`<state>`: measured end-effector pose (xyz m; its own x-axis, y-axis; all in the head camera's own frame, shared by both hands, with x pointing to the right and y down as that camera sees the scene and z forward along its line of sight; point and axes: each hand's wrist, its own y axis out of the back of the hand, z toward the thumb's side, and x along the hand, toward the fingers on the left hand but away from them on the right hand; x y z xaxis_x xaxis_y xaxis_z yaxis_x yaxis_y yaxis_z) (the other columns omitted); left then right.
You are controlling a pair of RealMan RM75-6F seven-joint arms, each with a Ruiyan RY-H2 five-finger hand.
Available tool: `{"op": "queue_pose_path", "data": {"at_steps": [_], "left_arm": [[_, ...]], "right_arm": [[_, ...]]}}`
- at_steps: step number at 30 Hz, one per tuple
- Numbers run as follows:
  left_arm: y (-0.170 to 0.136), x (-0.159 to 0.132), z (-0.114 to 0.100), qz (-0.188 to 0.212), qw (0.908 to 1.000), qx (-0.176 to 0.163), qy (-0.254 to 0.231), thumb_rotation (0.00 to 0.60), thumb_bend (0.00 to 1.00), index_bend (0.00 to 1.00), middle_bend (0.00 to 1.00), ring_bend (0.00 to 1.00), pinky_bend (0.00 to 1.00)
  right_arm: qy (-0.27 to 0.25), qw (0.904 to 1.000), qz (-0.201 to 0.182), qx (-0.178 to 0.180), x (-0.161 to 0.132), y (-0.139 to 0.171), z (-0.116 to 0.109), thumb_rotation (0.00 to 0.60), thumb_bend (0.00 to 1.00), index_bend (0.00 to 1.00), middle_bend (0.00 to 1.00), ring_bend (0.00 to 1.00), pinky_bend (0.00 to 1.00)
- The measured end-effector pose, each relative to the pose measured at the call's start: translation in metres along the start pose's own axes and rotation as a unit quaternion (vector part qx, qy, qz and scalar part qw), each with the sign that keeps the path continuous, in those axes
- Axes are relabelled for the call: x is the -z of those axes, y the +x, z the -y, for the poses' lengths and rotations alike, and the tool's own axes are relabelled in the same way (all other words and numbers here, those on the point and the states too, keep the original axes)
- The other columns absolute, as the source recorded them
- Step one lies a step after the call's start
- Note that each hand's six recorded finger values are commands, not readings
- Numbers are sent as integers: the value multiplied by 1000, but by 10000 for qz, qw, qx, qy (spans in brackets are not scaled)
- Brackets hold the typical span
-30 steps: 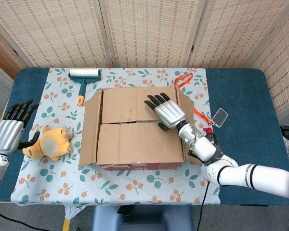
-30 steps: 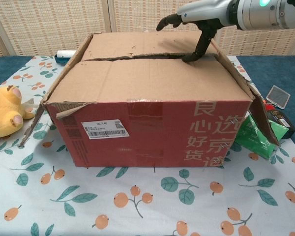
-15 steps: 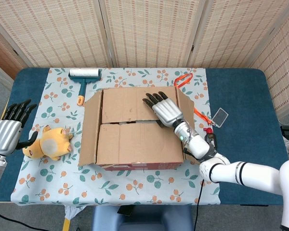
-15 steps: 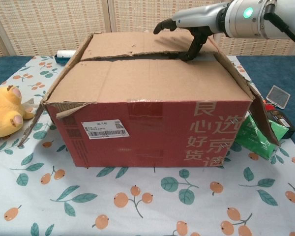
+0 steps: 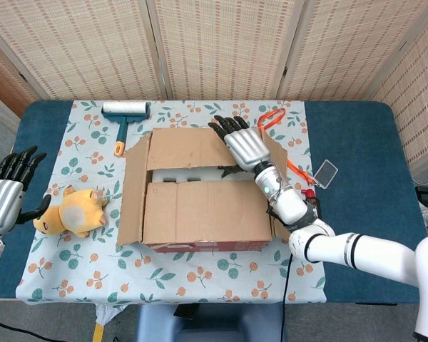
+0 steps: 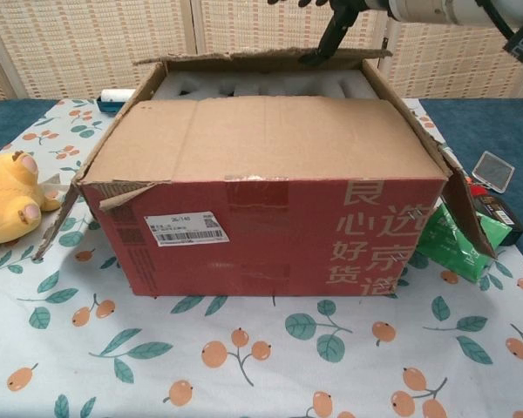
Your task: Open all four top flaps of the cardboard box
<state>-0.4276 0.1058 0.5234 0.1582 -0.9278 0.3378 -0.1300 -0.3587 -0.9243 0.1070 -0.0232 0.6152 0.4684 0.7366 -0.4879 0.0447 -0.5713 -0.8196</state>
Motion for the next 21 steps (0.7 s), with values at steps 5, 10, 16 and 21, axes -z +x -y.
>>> {"op": "queue_pose_path", "data": {"at_steps": [5,10,16,21], "left_arm": [[0,-3,-2,43,10000,-23,-10,600,462,0,0,0,0],[2,-5,-3,54,9999,-98,-82,600,463,0,0,0,0],[8,0,-3,-22,10000,-66,-35,600,463,0,0,0,0],[14,6,-3,-43,9999,-57,151,600,463,0,0,0,0]], "right_arm": [[-24,9996,99,251,3,2,-20,600,414,0,0,0,0],[-101,9990,235,373,8,-4,-34,600,414,0,0,0,0],[-74,9977,422,527,23,-19,-48,600,414,0,0,0,0],[80,9959,579,695,37,-34,-65,600,414,0,0,0,0]]}}
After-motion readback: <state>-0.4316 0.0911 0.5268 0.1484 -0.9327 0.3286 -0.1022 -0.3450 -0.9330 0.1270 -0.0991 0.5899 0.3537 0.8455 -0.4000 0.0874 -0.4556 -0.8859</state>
